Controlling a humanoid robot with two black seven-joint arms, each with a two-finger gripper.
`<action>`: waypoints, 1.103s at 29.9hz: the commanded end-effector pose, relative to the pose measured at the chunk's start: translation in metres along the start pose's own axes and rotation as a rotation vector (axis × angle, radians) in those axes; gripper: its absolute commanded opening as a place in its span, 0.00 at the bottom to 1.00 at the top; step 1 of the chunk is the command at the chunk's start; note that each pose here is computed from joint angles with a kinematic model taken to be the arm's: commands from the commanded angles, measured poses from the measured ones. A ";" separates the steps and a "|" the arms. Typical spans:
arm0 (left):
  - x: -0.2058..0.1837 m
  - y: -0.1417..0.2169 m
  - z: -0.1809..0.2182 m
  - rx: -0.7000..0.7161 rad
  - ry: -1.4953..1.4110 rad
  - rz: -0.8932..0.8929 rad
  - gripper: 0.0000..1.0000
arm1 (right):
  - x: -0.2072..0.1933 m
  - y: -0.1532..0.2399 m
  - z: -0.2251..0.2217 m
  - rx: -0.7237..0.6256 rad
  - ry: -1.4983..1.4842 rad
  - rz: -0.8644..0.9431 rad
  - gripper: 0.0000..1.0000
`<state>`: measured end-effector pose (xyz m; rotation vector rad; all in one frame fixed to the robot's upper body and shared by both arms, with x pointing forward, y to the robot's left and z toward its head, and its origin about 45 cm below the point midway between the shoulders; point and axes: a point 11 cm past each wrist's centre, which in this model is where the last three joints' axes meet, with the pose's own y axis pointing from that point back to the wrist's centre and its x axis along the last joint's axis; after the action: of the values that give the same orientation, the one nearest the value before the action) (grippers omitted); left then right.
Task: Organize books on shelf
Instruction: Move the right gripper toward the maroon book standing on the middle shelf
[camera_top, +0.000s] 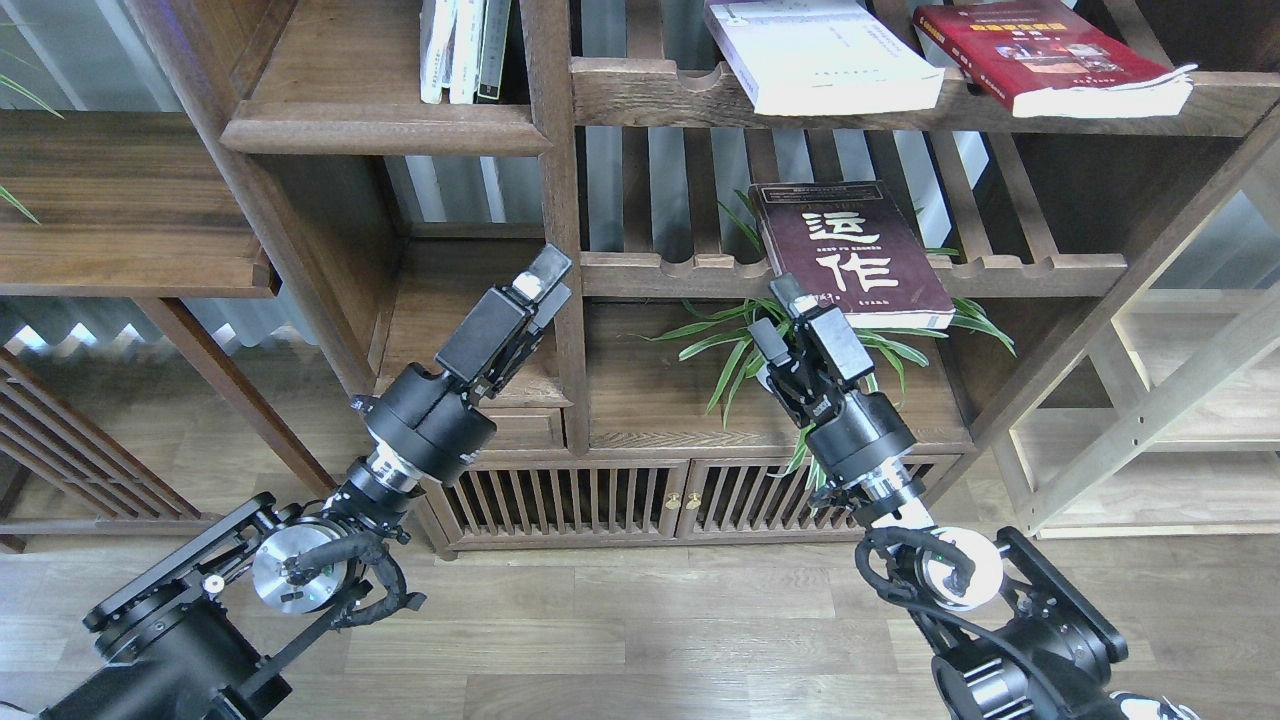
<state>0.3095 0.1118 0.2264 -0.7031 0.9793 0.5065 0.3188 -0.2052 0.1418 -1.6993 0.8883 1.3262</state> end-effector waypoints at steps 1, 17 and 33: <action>-0.002 -0.002 0.001 0.004 -0.008 -0.008 0.99 | 0.006 0.008 0.002 0.011 -0.012 0.020 1.00; -0.001 -0.002 0.003 -0.002 -0.011 -0.006 0.99 | 0.041 0.040 -0.011 0.069 -0.025 0.187 0.99; 0.002 0.002 0.003 0.004 -0.017 0.006 0.99 | 0.052 0.007 -0.050 0.224 -0.072 0.329 0.98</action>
<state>0.3108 0.1151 0.2260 -0.6928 0.9659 0.5140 0.3304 -0.2507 0.0893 -1.4083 1.2517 1.4523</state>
